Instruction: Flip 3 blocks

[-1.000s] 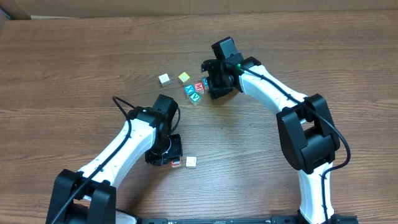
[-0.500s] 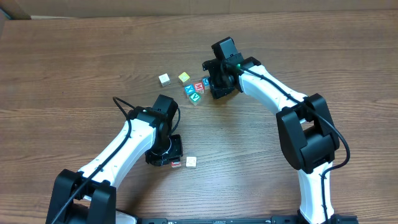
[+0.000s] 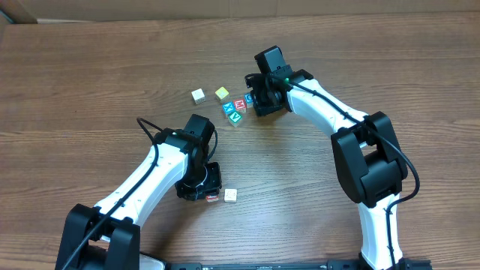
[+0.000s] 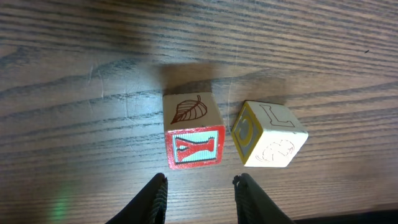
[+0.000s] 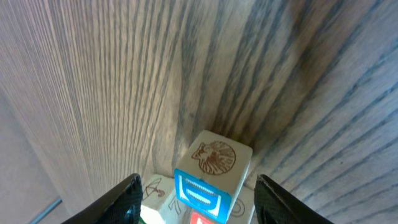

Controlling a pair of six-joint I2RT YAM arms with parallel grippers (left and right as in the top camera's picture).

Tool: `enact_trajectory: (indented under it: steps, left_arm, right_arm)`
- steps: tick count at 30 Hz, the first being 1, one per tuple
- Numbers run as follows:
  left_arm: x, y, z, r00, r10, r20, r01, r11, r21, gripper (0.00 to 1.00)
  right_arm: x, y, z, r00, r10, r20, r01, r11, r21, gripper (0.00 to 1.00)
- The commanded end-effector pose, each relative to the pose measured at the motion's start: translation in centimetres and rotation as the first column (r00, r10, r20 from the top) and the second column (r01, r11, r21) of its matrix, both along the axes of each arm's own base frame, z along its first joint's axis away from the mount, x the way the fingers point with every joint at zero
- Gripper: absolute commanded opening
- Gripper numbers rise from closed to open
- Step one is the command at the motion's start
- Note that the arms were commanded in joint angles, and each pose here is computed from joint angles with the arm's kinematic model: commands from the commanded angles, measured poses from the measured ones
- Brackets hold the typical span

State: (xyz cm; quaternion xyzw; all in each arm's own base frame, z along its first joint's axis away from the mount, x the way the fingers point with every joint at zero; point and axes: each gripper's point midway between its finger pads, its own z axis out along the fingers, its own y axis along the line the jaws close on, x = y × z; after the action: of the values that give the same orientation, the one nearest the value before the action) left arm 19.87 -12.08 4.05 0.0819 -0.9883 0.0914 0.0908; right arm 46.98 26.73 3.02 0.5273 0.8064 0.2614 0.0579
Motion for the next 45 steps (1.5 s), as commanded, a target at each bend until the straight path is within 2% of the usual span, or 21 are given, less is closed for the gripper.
enact_trajectory:
  steps: [1, 11, 17, 18, 21, 29, 33, 40, 45]
  left_arm:
    - [0.5, -0.6, 0.6, 1.0, -0.006, 0.018, 0.007, 1.0, -0.02, 0.3]
    - [0.5, -0.6, 0.6, 1.0, -0.006, 0.02, 0.007, 1.0, -0.021, 0.31]
    - [0.5, -0.6, 0.6, 1.0, -0.01, 0.021, 0.011, 1.0, -0.021, 0.31]
    - [0.5, -0.6, 0.6, 1.0, -0.01, 0.021, 0.011, 1.0, -0.021, 0.31]
    - [0.6, -0.6, 0.6, 1.0, -0.01, 0.022, 0.011, 1.0, -0.021, 0.32]
    - [0.6, -0.6, 0.6, 1.0, -0.01, 0.023, 0.01, 1.0, -0.022, 0.32]
    - [0.8, -0.7, 0.6, 0.999, -0.01, 0.03, 0.01, 1.0, -0.025, 0.31]
    - [1.3, -0.9, 0.5, 0.999, -0.009, 0.053, 0.011, 0.999, -0.033, 0.32]
    - [1.5, -0.8, 0.5, 0.998, -0.028, 0.065, 0.03, 0.999, -0.033, 0.29]
  right_arm:
    - [0.9, -0.1, 0.1, 0.999, -0.02, 0.028, 0.021, 1.0, -0.021, 0.59]
    - [0.7, 1.0, -1.3, 1.0, 0.004, 0.017, -0.004, 1.0, -0.006, 0.58]
    - [0.6, 2.0, -2.5, 1.0, 0.029, 0.007, -0.029, 0.999, 0.024, 0.44]
    - [0.6, 2.0, -2.5, 1.0, 0.029, 0.007, -0.029, 0.999, 0.023, 0.37]
    - [0.6, 2.1, -2.5, 0.999, 0.031, 0.007, -0.032, 0.999, 0.028, 0.24]
    - [1.4, 1.8, -1.7, 0.992, 0.118, 0.05, -0.12, 0.992, 0.041, 0.2]
    - [2.4, 1.3, -0.4, 0.976, 0.189, 0.106, -0.192, 0.981, 0.02, 0.15]
    - [4.1, -2.4, 5.2, 0.917, 0.351, 0.192, -0.326, 0.934, -0.148, 0.08]
    - [2.9, -5.7, 10.0, 0.874, 0.458, 0.163, -0.414, 0.877, -0.244, 0.04]
